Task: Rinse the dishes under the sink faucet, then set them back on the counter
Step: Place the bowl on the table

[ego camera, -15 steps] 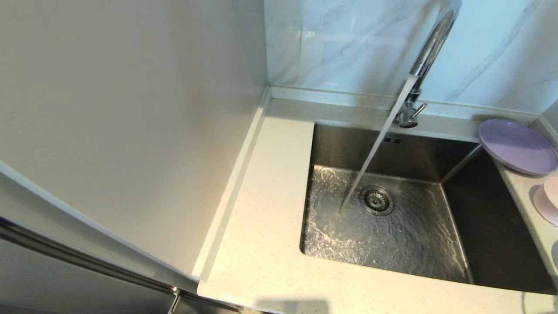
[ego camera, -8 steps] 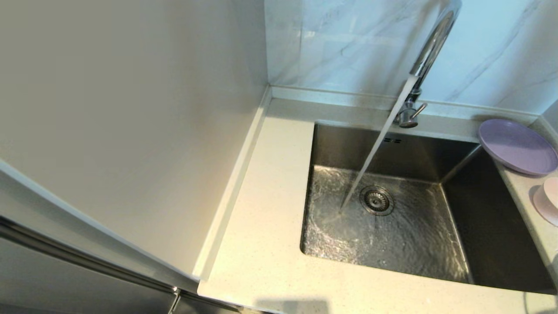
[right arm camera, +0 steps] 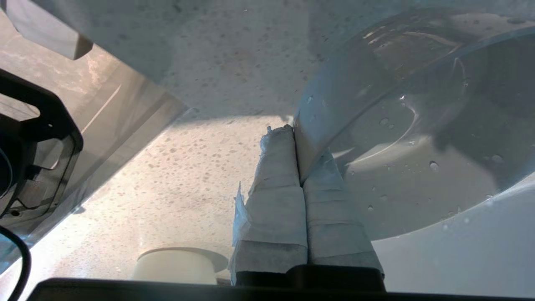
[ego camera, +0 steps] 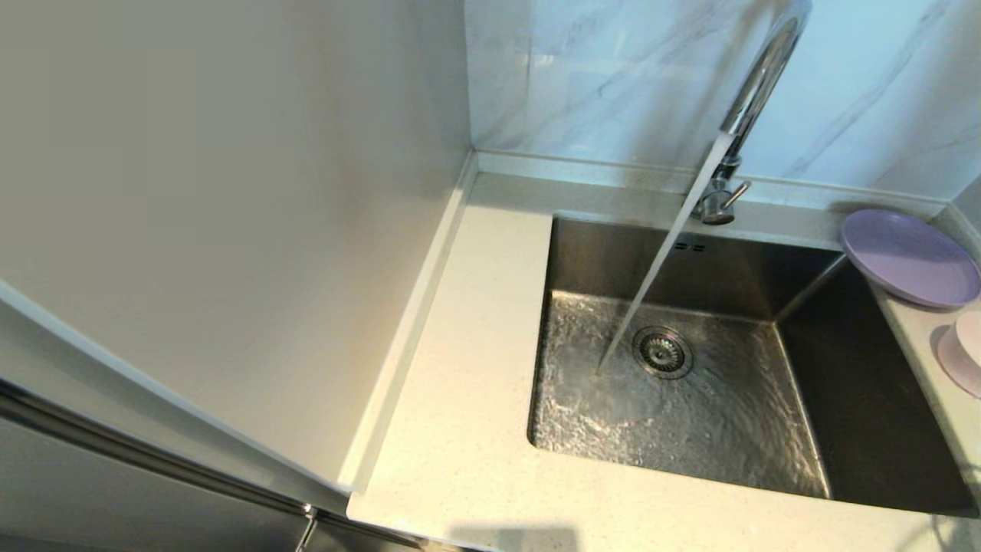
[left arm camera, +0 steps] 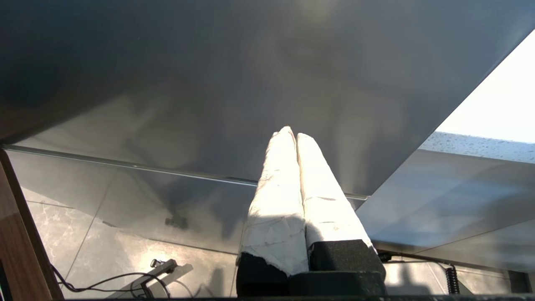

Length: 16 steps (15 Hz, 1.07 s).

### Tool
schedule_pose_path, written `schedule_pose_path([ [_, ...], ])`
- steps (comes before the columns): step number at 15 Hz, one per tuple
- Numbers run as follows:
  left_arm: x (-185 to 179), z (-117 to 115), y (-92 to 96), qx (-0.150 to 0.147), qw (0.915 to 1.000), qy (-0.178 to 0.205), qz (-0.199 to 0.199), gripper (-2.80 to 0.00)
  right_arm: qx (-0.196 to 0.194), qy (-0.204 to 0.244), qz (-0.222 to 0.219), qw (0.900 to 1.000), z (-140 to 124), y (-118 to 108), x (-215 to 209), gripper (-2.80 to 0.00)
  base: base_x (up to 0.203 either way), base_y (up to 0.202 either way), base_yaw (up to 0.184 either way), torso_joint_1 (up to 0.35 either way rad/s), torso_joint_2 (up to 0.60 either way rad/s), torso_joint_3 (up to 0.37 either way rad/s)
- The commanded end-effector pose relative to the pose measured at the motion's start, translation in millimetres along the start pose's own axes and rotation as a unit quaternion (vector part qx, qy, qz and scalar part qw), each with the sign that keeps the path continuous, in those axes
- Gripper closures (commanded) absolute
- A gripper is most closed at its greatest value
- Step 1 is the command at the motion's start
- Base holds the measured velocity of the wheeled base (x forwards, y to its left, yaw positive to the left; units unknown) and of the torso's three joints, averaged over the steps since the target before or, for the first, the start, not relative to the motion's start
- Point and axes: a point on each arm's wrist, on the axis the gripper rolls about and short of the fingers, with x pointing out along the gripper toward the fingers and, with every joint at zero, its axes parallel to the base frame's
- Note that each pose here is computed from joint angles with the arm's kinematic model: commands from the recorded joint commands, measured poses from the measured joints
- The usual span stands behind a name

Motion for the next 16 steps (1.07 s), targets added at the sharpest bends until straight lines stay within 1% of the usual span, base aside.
schedule_pose_path([
  [1, 0.0, 0.0, 0.0, 0.0, 1.0, 0.0, 0.0, 0.0, 0.001, 0.003, 0.021, 1.0, 0.6, -12.1, 11.6, 0.0, 0.0, 0.0, 0.0, 0.0, 0.0, 0.0],
  [2, 0.0, 0.0, 0.0, 0.0, 1.0, 0.0, 0.0, 0.0, 0.002, 0.003, 0.025, 1.0, 1.0, -14.5, 14.3, 0.0, 0.0, 0.0, 0.0, 0.0, 0.0, 0.0],
  [4, 0.0, 0.0, 0.0, 0.0, 1.0, 0.0, 0.0, 0.0, 0.0, 0.0, 0.011, 1.0, 1.5, -19.7, 18.5, 0.0, 0.0, 0.0, 0.0, 0.0, 0.0, 0.0],
  [7, 0.0, 0.0, 0.0, 0.0, 1.0, 0.0, 0.0, 0.0, -0.015, -0.01, 0.001, 1.0, 10.3, -28.3, 22.6, 0.0, 0.0, 0.0, 0.0, 0.0, 0.0, 0.0],
  [9, 0.0, 0.0, 0.0, 0.0, 1.0, 0.0, 0.0, 0.0, -0.011, -0.019, -0.007, 1.0, 19.5, -34.4, 20.9, 0.0, 0.0, 0.0, 0.0, 0.0, 0.0, 0.0],
  [12, 0.0, 0.0, 0.0, 0.0, 1.0, 0.0, 0.0, 0.0, -0.012, -0.029, -0.012, 0.999, 23.2, -42.8, 20.8, 0.0, 0.0, 0.0, 0.0, 0.0, 0.0, 0.0],
  [13, 0.0, 0.0, 0.0, 0.0, 1.0, 0.0, 0.0, 0.0, -0.013, -0.032, -0.016, 0.999, 24.0, -45.3, 19.6, -2.8, 0.0, 0.0, 0.0, 0.0, 0.0, 0.0],
  [16, 0.0, 0.0, 0.0, 0.0, 1.0, 0.0, 0.0, 0.0, -0.015, -0.037, -0.035, 0.999, 25.6, -51.5, 12.8, -2.8, 0.0, 0.0, 0.0, 0.0, 0.0, 0.0],
])
